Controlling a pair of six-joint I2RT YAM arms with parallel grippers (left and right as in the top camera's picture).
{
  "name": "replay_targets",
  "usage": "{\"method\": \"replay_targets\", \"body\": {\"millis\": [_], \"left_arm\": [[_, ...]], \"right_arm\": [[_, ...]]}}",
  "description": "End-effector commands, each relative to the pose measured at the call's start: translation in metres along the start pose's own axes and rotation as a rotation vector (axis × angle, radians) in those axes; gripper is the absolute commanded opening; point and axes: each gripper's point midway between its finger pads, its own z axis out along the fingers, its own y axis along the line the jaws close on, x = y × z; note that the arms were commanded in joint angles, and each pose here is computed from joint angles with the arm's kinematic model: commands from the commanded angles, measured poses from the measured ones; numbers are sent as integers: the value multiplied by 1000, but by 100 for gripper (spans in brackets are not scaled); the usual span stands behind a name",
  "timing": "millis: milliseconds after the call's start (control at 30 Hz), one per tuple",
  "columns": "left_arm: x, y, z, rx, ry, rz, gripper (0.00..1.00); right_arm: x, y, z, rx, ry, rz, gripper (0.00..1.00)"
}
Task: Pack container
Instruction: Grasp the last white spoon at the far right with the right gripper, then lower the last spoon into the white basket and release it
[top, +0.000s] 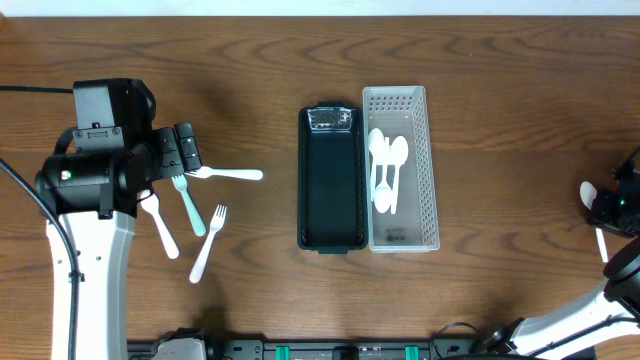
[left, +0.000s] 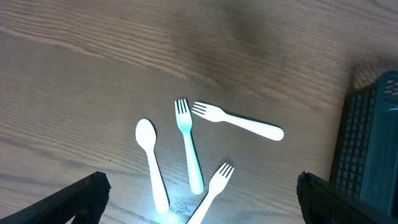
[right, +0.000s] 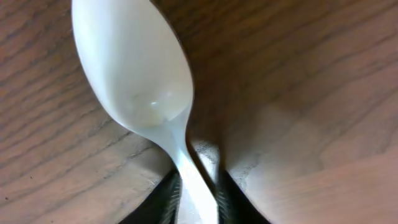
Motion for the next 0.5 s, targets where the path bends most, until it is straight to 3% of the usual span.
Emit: {"method": "replay_targets", "body": {"millis": [0,467], "left_arm": [[-3,2,-2,-9,-7,-2,98],[-3,2,-2,-9,-7,-2,98]], "right_arm": [[12,10,12,-56,31,9,13],[0,14,5,-64,-17,55,7]]}}
